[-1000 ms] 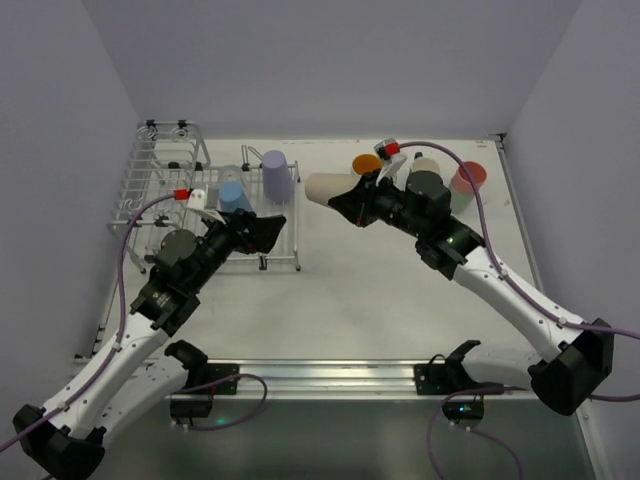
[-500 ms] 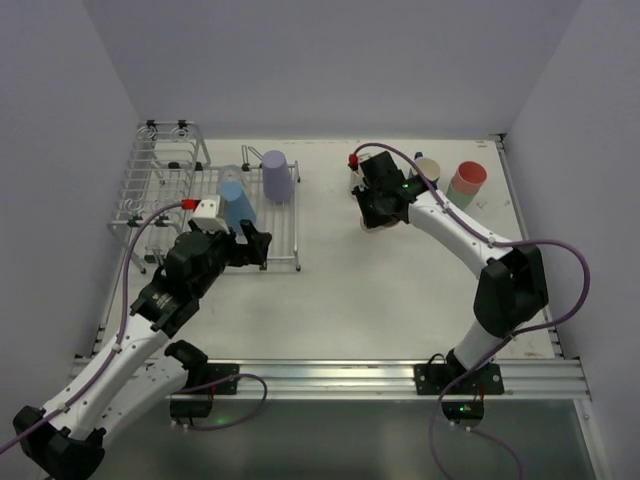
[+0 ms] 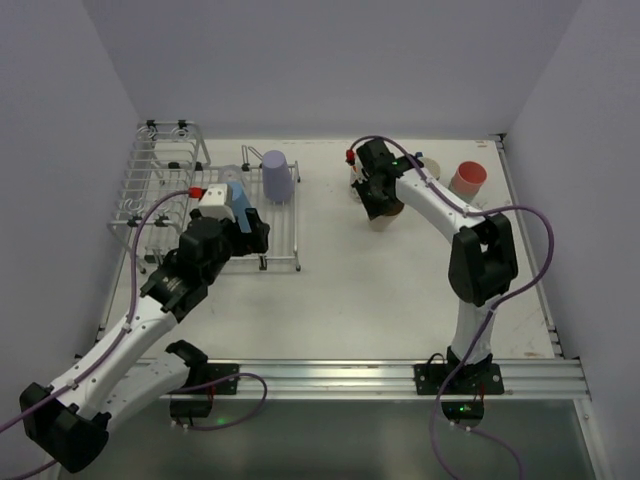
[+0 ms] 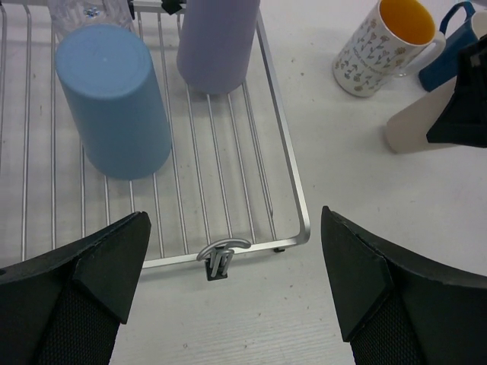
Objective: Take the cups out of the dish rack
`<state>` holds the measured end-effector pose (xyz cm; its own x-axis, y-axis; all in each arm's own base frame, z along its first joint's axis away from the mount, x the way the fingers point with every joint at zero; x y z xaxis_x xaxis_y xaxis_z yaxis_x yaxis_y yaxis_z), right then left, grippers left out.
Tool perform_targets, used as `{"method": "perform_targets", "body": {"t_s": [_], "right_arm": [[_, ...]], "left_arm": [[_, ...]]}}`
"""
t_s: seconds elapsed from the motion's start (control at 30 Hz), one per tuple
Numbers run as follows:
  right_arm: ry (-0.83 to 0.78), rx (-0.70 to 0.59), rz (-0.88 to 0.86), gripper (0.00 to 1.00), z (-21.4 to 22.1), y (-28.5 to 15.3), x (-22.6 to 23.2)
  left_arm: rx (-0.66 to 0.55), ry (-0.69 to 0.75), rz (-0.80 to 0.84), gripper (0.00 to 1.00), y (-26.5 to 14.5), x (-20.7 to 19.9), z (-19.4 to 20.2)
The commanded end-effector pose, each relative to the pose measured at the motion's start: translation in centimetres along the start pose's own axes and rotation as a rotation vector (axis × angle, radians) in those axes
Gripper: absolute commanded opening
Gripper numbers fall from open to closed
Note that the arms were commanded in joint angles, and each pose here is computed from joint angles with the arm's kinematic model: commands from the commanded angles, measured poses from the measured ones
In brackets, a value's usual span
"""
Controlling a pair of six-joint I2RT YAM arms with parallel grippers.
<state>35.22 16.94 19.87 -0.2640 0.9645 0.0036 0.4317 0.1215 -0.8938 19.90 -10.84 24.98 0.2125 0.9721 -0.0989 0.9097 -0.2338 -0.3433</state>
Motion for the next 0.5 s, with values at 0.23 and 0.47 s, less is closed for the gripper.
{"method": "perform_targets", "body": {"t_s": [0.23,0.47], "right_arm": [[-0.109,0.069,-0.019,0.37,-0.9,0.5,0.3],[-0.084,-0.038,-0.029,0.7,-1.9,-2.1,0.9]], "left_arm": [[-0.088,0.025,-0.162,1.0,2.2,0.5,-3.2],[-0.093,0.066,-0.282,1.0,4.1,0.9,-4.4]]}}
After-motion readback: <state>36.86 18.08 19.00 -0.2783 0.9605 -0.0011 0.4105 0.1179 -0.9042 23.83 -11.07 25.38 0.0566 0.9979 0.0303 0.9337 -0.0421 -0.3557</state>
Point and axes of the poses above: each gripper's point midway between its finger pads, its own y axis out along the fingers, its own x axis along the line the jaws close on, z = x × y, the point moved 9 cm from there along -y, back along the fingers, and after that the axes turned 10 degrees about y, right-handed, at the moved point
